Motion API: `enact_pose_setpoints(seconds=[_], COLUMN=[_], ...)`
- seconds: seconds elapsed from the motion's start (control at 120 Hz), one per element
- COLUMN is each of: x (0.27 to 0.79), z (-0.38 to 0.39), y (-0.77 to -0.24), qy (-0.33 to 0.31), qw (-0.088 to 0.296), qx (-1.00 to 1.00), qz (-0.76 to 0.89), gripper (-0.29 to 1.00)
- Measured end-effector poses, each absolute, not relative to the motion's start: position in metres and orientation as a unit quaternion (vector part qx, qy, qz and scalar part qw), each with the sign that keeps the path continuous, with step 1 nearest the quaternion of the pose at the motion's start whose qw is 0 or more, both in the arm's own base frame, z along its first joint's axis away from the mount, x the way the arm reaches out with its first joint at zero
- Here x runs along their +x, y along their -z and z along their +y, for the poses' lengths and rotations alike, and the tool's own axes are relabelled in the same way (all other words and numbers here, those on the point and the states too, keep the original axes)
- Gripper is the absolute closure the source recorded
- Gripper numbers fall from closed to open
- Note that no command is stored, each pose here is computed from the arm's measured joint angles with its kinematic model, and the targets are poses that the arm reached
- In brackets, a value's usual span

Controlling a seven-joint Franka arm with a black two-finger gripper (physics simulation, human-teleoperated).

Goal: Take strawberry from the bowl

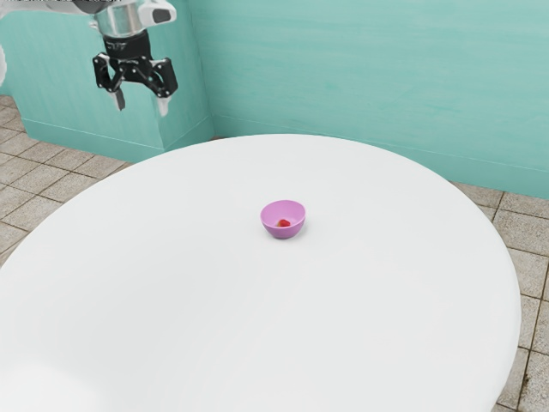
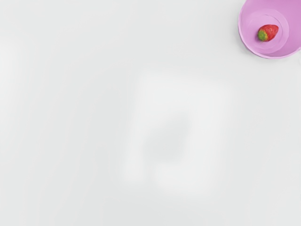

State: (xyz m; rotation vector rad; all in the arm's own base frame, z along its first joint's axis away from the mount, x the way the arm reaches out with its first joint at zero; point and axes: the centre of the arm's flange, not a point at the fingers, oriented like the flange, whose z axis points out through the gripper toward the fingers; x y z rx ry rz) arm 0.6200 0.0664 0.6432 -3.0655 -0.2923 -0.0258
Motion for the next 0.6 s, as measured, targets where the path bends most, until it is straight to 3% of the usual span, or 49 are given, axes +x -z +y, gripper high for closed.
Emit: enact_pose_setpoints(seconds=[0.317, 0.6], x=[0.639, 0.738], z=[0.04, 0.004], y=[-0.637, -0.479], qy=[0.04, 0.067], qw=[0.025, 0.034], qx=[-0.998, -0.997], qz=[-0.041, 0.016], gripper=[0.0, 0.0])
